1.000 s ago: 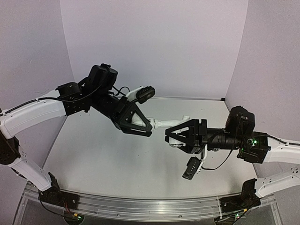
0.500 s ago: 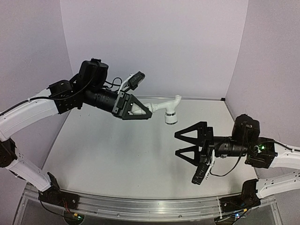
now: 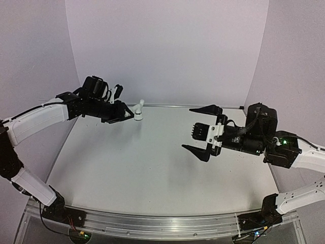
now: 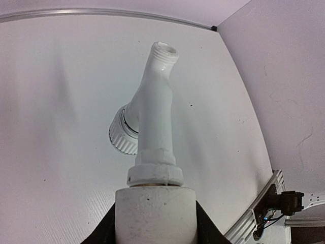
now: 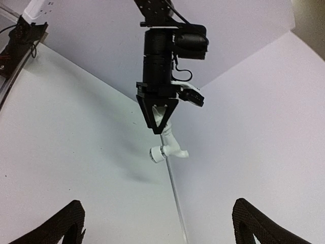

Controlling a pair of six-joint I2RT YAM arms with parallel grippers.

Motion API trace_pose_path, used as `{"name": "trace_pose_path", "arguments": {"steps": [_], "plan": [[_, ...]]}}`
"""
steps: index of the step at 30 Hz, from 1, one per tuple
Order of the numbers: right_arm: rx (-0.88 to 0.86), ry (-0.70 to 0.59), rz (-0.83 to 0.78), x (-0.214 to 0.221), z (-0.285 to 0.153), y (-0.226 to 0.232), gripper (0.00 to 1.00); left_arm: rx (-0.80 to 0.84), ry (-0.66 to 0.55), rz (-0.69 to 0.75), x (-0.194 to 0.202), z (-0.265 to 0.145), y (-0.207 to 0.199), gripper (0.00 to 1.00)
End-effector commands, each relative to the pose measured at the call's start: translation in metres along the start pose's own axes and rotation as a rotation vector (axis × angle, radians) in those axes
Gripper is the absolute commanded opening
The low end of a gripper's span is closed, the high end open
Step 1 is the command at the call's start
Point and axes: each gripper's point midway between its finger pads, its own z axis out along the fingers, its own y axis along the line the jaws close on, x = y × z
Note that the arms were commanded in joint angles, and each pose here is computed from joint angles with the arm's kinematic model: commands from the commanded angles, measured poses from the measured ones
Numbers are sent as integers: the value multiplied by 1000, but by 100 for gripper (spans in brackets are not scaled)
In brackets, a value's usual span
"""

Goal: Install the water faucets

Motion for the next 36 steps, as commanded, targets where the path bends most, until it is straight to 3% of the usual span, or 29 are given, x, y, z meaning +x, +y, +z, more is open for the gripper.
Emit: {"name": "trace_pose_path", "arguments": {"steps": [1, 6, 9, 16, 19, 27, 36], "plan": [[49, 135, 275, 22, 1, -11, 98, 110, -21, -67, -11, 10, 18, 0], [48, 190, 404, 42, 1, -19, 98, 393, 53, -181, -1, 22, 9, 0], [33, 207, 462, 50, 2, -24, 98, 483, 98, -227, 1, 32, 4, 0], [8, 237, 446, 59, 3, -18, 98, 706, 158, -317, 3, 44, -5, 0], [-18, 249, 254, 65, 1, -12, 96, 820, 201, -357, 7, 31, -24, 0], [41, 81, -476, 60, -1, 4, 93, 948, 379, -263, 44, -10, -101, 0], [106, -46, -774, 52, 18, 21, 80, 1003, 463, -207, 65, -42, -138, 0]]}}
